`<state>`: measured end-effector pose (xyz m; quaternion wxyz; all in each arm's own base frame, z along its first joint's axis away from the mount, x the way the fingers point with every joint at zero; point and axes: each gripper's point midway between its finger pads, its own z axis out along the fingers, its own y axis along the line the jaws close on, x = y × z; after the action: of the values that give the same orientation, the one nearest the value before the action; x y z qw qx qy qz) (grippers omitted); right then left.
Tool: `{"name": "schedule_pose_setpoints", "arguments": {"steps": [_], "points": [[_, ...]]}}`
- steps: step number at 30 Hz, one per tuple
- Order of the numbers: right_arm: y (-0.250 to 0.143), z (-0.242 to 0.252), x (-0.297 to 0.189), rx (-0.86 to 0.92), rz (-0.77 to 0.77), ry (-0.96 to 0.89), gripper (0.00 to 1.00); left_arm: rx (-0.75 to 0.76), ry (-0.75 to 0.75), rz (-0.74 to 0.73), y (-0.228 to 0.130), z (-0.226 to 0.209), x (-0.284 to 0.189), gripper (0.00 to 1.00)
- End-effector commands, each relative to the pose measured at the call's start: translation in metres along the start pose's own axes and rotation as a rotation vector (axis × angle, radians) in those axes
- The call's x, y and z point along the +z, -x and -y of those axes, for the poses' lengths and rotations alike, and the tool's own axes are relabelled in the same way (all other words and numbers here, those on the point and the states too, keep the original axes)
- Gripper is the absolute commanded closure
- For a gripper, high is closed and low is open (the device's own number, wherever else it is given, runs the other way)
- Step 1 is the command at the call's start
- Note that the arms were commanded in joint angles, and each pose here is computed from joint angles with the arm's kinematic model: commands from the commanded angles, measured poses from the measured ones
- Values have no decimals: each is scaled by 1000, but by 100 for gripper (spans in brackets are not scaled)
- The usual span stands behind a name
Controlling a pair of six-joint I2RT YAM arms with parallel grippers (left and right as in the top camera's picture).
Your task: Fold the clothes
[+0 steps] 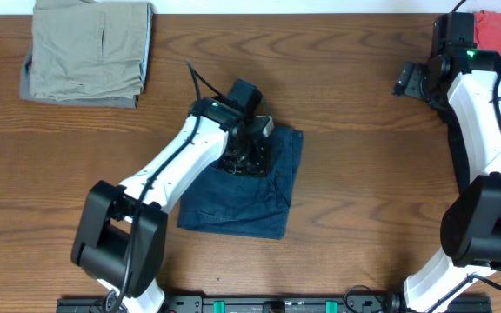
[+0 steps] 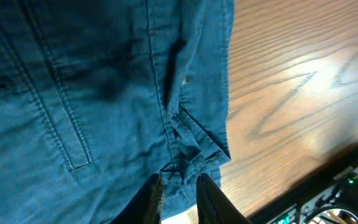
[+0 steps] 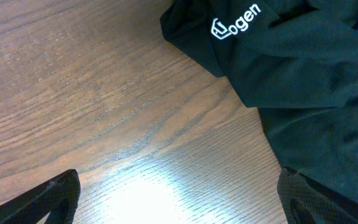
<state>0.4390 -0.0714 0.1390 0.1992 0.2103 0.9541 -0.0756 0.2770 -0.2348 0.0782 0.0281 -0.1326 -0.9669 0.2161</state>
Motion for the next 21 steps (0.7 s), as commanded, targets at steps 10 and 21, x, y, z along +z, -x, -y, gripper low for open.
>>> {"name": "schedule_pose_setpoints", "arguments": {"steps": [10, 21], "points": [[1, 1, 1, 14, 3, -10, 1, -16, 74, -164, -25, 1, 65, 80], [1, 1, 1, 14, 3, -10, 1, 30, 77, -210, -37, 18, 91, 91]]}}
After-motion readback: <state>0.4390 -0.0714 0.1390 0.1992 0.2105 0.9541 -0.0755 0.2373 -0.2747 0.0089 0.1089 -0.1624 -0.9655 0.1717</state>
